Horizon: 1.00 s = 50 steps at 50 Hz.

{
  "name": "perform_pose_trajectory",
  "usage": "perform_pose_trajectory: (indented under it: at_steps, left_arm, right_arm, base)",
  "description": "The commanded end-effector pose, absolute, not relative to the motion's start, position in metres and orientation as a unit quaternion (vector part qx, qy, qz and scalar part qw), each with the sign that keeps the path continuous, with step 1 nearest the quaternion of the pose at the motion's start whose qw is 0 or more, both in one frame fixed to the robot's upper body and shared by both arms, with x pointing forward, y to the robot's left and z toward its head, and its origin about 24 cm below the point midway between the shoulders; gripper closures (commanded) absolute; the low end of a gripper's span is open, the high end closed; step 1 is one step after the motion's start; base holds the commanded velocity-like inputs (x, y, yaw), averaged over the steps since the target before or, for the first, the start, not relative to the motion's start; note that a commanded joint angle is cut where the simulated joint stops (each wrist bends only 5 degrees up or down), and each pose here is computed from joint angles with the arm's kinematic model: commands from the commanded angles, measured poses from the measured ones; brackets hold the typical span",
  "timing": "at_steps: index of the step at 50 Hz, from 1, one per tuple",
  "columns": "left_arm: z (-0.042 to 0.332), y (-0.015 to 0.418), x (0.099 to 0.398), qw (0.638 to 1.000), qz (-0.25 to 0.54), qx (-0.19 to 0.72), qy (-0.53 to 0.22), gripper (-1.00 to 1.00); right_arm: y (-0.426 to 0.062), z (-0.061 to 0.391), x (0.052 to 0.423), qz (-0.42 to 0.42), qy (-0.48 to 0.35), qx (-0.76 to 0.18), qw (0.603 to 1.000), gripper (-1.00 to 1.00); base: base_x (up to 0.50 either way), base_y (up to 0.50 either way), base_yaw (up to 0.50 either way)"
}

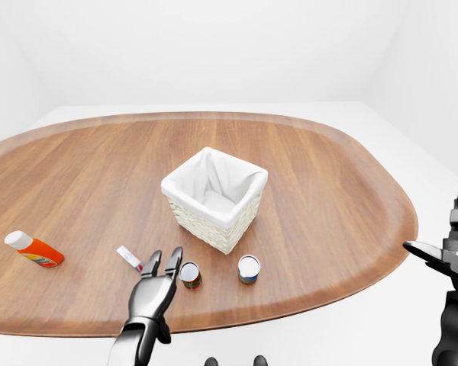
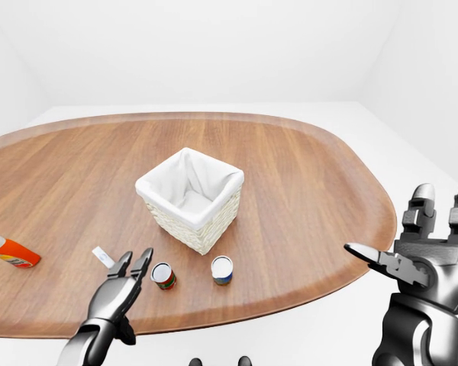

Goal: Pick up the tomato sauce, and put it in the basket.

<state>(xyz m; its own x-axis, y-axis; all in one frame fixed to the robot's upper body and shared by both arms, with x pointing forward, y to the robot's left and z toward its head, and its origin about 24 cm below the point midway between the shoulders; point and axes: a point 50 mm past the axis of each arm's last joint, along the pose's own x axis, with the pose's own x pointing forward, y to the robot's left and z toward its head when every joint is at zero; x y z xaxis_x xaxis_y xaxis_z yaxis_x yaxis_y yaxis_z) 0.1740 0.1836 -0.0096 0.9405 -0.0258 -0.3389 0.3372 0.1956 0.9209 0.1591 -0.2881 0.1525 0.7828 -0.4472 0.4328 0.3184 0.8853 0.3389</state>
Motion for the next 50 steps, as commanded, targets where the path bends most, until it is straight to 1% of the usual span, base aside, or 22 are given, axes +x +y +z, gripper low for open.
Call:
perform_pose_trajectory:
  at_steps: [1, 30, 33, 34, 36, 50]
  left_arm:
    - [-0.015, 0.18, 0.169, 0.754, -0.132, 0.63, 0.133, -1.0]
    - [-0.016, 0.172, 0.169, 0.752, -0.137, 0.635, 0.114, -1.0]
    - [-0.013, 0.171, 0.172, 0.754, -0.131, 0.635, 0.105, -1.0]
    - [-0.008, 0.17, 0.176, 0.762, -0.12, 0.629, 0.097, -1.0]
    - [-0.006, 0.17, 0.18, 0.764, -0.112, 0.629, 0.09, -1.0]
    - [-0.011, 0.165, 0.184, 0.765, -0.115, 0.629, 0.079, -1.0]
  right_arm:
    - [-0.288, 0.152, 0.16, -0.204, -0.256, 0.125, 0.937, -1.0]
    - [-0.287, 0.153, 0.159, -0.203, -0.26, 0.124, 0.936, -1.0]
    - [-0.287, 0.154, 0.159, -0.203, -0.261, 0.124, 0.936, -1.0]
    - [-0.286, 0.154, 0.159, -0.202, -0.261, 0.123, 0.936, -1.0]
    - [-0.286, 0.153, 0.159, -0.202, -0.26, 0.123, 0.936, -1.0]
    - [-0.287, 0.153, 0.158, -0.203, -0.26, 0.125, 0.936, -1.0]
  base:
    - [0.0, 0.0, 0.0]
    - [0.0, 0.0, 0.0]
    - [0.0, 0.0, 0.0]
    - [0.0, 0.0, 0.0]
    - [0.0, 0.0, 0.0]
    - [0.0, 0.0, 0.0]
